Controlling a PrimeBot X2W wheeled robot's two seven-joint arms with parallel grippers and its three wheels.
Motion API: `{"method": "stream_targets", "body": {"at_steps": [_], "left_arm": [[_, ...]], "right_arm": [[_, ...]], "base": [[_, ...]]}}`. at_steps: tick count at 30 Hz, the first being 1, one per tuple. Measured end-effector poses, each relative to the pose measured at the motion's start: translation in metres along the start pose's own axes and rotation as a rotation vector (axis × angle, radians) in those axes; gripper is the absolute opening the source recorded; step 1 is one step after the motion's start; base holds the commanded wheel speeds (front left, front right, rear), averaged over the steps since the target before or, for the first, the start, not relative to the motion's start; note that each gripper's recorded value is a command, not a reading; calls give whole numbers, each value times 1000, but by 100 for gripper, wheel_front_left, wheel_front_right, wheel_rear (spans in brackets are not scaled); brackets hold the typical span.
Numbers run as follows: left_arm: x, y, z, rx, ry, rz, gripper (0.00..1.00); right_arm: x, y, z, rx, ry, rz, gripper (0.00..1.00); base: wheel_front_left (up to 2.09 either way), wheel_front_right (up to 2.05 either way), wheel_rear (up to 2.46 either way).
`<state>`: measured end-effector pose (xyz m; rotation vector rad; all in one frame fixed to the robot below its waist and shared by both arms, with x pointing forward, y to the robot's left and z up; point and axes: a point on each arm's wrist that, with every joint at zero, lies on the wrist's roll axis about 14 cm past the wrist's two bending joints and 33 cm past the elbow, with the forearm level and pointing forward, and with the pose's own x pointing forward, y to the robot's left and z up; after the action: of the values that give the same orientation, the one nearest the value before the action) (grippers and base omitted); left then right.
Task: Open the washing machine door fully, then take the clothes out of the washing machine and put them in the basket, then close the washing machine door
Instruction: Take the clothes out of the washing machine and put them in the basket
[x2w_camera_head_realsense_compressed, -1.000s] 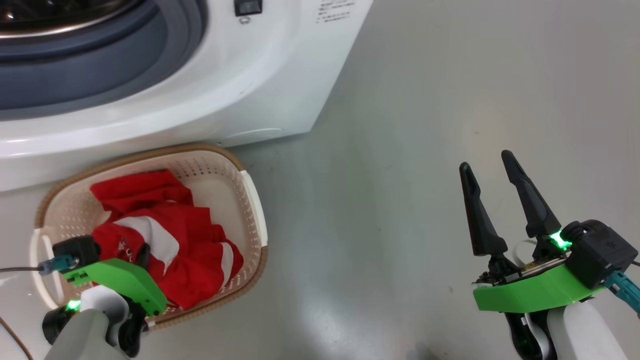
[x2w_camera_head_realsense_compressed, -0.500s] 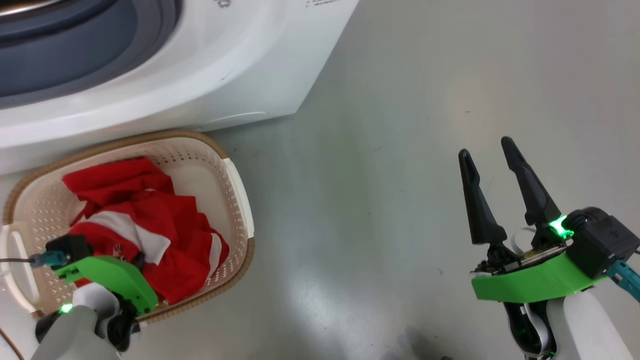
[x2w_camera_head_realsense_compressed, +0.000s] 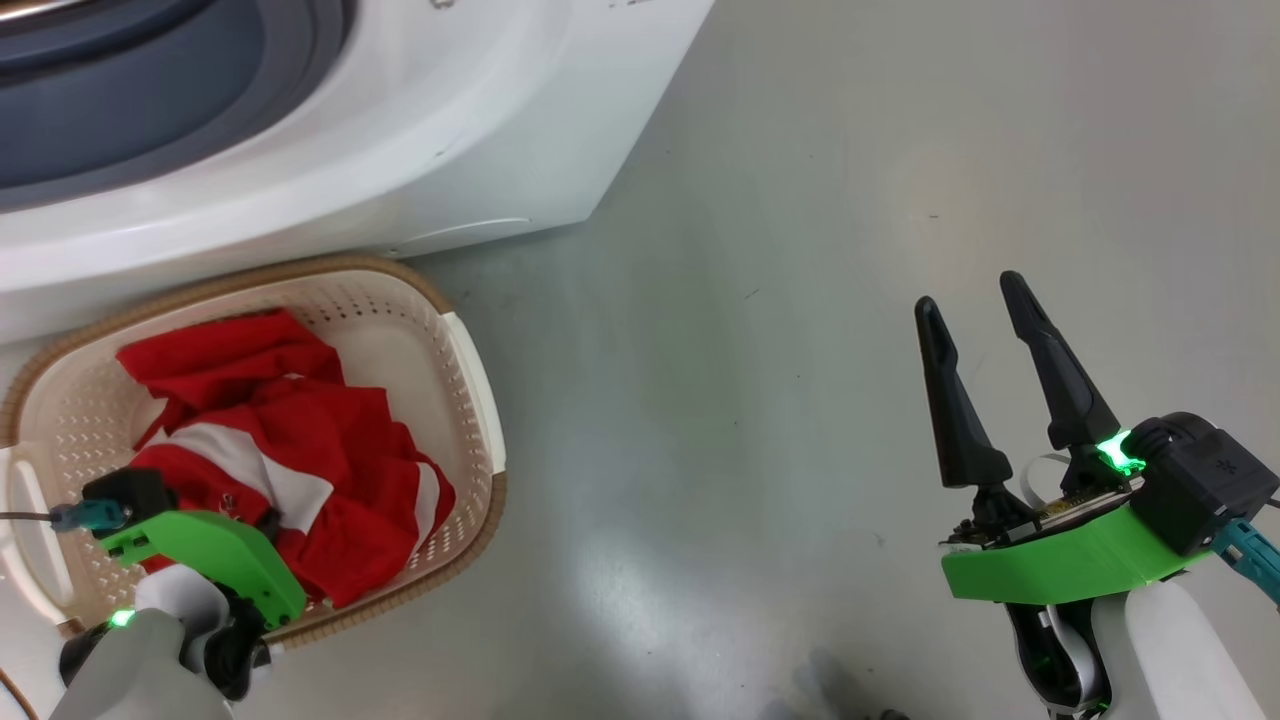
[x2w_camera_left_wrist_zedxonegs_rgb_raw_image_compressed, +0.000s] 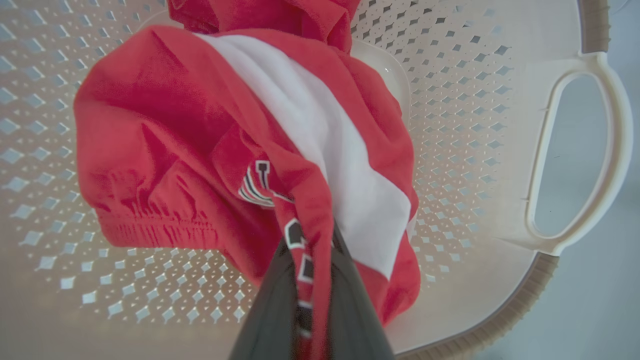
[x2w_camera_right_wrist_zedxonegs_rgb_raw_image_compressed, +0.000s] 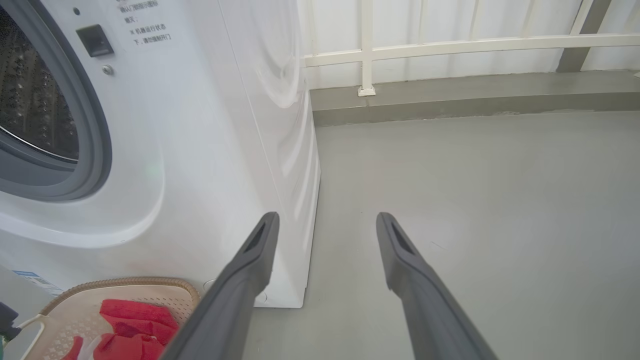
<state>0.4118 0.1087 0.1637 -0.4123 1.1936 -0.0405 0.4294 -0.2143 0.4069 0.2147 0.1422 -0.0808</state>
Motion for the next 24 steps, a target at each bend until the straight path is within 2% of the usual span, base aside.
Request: {"method": "stream_targets", "body": {"at_steps": [1,4,5,13,24], "left_arm": [[-1,1,0,0,-1,1,0],[-3,1,5,0,-32,4,69],[-4,2,6,-1,-41,7,100],[-17,-7,20,-30,-127,-5,100],[-51,-18,41,-12,-297,-39,100]], "right_arm": [[0,0,0,1,-1,1,100],[1,2,1,4,-4,7,100],[1,3,2,5,-6,9,100],[0,10,10,14,-28,29,100],[-6,24,33,23,-89,69,100]], "base": [[0,0,0],[0,0,0],[0,0,0],[0,0,0],[0,0,0]]}}
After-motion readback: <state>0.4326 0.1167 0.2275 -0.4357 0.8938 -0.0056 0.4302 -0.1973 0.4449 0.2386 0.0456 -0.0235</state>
